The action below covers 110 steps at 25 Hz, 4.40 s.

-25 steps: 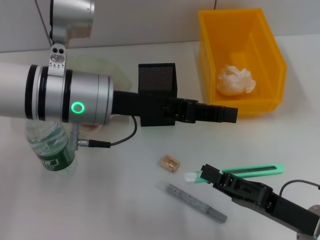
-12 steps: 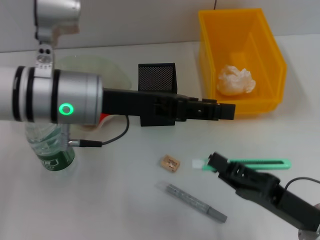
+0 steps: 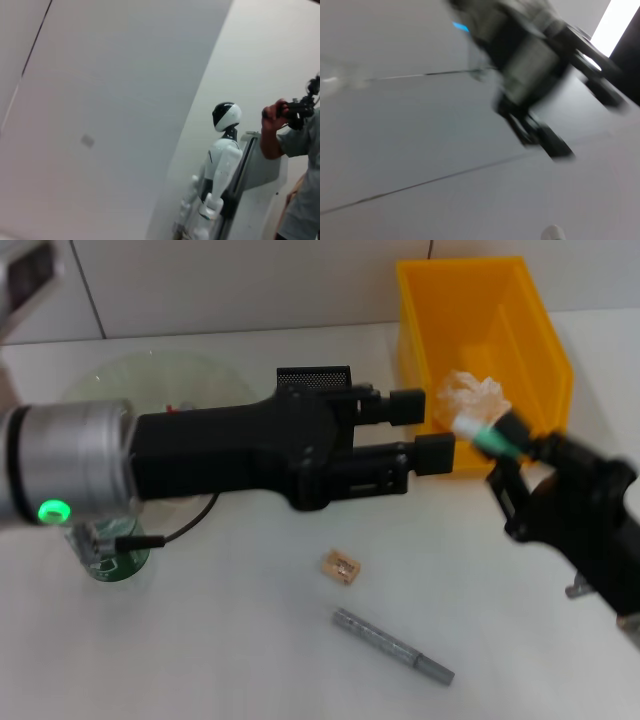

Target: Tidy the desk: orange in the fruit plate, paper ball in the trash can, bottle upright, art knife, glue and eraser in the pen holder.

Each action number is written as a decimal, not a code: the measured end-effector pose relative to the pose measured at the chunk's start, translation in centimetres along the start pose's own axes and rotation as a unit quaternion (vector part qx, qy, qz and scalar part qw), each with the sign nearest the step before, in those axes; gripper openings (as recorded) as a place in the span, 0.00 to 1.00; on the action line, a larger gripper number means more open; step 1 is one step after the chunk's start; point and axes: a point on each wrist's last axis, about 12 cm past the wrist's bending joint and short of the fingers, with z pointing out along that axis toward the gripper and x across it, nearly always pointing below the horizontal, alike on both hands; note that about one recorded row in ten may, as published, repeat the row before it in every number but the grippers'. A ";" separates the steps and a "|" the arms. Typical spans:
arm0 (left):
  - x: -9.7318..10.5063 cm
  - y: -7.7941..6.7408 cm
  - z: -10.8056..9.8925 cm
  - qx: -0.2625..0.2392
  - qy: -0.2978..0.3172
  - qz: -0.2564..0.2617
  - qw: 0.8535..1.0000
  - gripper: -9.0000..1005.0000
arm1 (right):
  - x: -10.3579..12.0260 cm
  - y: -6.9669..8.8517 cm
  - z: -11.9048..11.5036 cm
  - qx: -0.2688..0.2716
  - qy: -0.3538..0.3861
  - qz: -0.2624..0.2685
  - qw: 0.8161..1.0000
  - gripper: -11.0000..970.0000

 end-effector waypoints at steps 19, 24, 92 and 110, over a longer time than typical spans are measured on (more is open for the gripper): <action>8.7 -0.5 -1.5 -0.026 -0.016 0.141 0.990 0.62 | 7.1 -2.8 11.7 -0.001 -0.057 0.447 0.892 0.18; 9.1 -0.5 -1.8 -0.030 -0.014 0.138 0.990 0.62 | 7.2 -2.2 15.3 -0.030 -0.047 0.517 0.854 0.18; 19.8 -1.6 -9.3 -0.224 -0.009 0.070 0.972 0.61 | 9.2 0.0 23.9 -0.209 0.123 0.662 0.709 0.18; 21.0 -2.3 -9.9 -0.244 0.007 0.062 0.968 0.61 | 8.9 -0.4 22.9 -0.099 0.095 0.729 0.671 0.18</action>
